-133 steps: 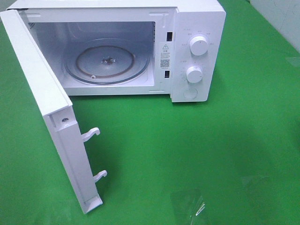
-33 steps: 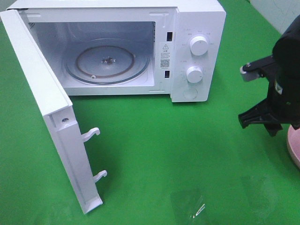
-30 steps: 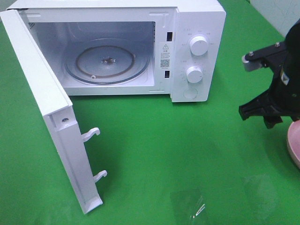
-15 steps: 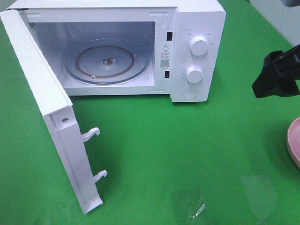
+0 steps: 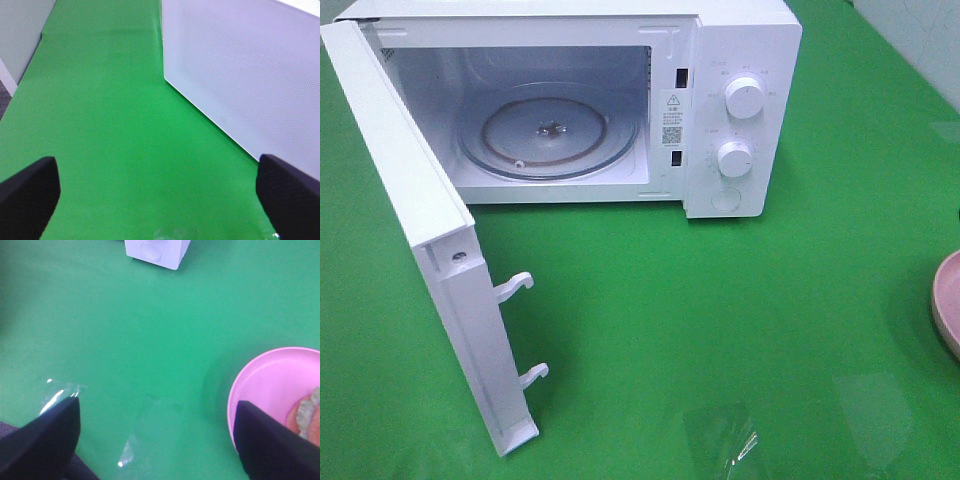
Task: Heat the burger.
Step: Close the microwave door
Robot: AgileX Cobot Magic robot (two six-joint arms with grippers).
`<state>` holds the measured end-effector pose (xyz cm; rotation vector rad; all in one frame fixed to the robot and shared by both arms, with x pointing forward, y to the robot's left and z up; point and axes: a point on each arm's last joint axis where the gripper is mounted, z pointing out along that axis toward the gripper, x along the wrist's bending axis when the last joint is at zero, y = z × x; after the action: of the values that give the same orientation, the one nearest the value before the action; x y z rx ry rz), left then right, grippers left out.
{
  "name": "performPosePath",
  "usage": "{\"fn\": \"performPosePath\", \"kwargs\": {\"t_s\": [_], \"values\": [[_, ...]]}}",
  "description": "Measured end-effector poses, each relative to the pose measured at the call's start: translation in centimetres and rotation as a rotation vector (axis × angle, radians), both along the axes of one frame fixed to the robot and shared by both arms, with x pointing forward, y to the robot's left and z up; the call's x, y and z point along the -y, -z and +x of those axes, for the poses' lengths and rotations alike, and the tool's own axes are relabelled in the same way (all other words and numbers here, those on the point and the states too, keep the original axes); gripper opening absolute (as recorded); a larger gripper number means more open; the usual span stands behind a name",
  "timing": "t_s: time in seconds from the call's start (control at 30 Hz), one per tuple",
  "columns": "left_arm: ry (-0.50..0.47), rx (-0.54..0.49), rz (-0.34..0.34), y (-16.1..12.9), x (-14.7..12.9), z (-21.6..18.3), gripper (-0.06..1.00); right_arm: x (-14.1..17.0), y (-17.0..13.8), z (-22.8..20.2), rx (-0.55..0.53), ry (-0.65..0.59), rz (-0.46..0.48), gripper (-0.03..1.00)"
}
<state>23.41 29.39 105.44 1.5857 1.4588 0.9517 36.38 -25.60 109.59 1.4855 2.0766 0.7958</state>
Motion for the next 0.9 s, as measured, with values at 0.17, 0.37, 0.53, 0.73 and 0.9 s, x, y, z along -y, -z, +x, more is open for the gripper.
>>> {"fn": "performPosePath", "kwargs": {"t_s": [0.17,0.37,0.53,0.73,0.9], "values": [[0.000,0.000,0.000,0.0,0.0,0.0,0.99,0.8,1.0,-2.0,0.022,0.001,0.010,0.80],[0.000,0.000,0.000,0.0,0.0,0.0,0.99,1.6,1.6,-4.1,0.063,0.004,0.027,0.79],[0.000,0.000,0.000,0.0,0.0,0.0,0.99,3.0,2.0,-6.8,0.152,0.081,0.073,0.77],[0.000,0.000,0.000,0.0,0.0,0.0,0.99,3.9,2.8,-8.9,0.214,0.141,0.101,0.77],[0.000,0.000,0.000,0.0,0.0,0.0,0.99,4.3,2.7,-11.4,0.338,0.180,0.159,0.77]]}}
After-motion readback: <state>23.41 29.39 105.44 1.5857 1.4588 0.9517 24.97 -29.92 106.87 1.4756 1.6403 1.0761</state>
